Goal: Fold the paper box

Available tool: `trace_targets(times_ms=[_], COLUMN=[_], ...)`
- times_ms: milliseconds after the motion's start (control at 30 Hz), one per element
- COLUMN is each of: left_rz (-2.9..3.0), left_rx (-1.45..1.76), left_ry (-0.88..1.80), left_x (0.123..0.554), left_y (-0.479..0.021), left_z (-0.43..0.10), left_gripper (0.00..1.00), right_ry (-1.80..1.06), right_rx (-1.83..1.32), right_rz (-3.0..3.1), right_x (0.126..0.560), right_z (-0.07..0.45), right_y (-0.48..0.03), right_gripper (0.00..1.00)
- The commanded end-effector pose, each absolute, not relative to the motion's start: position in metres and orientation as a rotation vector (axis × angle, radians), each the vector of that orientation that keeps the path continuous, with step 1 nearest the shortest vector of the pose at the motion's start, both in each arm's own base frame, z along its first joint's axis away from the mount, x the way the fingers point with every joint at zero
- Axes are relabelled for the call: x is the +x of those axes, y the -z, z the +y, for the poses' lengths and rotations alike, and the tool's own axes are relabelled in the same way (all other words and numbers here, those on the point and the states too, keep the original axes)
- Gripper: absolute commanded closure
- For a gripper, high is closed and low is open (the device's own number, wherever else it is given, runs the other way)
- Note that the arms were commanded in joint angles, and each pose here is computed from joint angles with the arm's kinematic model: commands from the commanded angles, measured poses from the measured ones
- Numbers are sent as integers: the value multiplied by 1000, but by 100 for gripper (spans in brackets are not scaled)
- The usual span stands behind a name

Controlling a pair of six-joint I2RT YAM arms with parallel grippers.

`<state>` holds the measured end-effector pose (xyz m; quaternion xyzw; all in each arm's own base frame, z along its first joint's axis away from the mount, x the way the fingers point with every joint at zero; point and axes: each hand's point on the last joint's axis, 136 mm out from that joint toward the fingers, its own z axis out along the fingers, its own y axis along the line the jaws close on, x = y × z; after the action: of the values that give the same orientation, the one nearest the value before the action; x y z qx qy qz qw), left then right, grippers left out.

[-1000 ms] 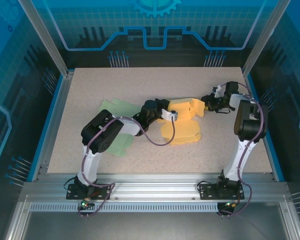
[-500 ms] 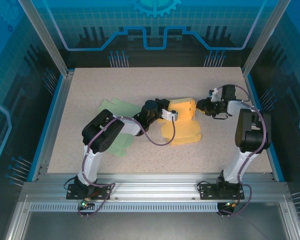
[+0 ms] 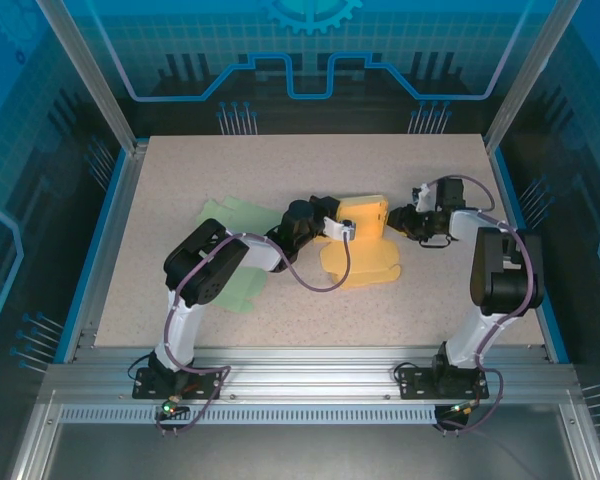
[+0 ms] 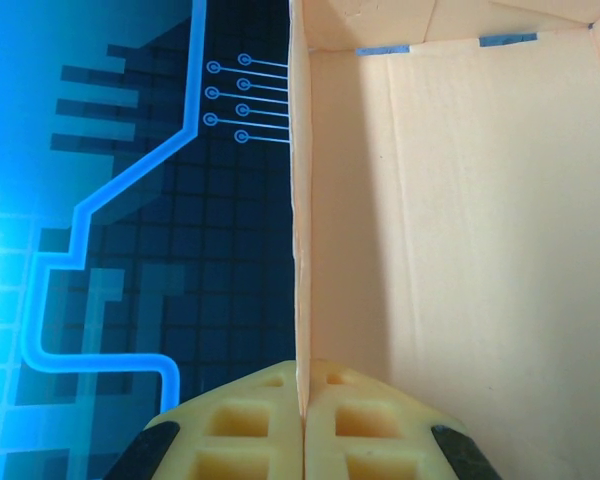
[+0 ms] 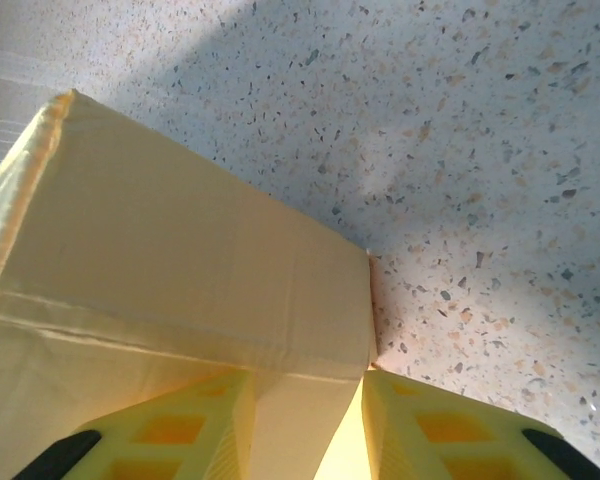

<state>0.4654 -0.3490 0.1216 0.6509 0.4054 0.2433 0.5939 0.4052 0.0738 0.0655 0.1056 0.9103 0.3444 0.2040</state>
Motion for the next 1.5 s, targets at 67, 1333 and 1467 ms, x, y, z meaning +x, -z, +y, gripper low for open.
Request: trace_targets(times_ms=[67, 1333, 1467], left_rz=[889, 922, 934], left_rx=[1507, 1569, 1560], left_ry=[-587, -458, -443], left_x=[463, 443, 443], left_y=[-124, -114, -115], left_z=[-349, -348, -348], left_gripper=[100, 100, 100], right_ry=[-894, -508, -443], right_rx=[196, 145, 122], right_rz=[2514, 2502, 2496], right_x=[402, 446, 451], right_z=[82, 98, 99], right_y=[-73, -53, -56], right_gripper=[61, 54, 58])
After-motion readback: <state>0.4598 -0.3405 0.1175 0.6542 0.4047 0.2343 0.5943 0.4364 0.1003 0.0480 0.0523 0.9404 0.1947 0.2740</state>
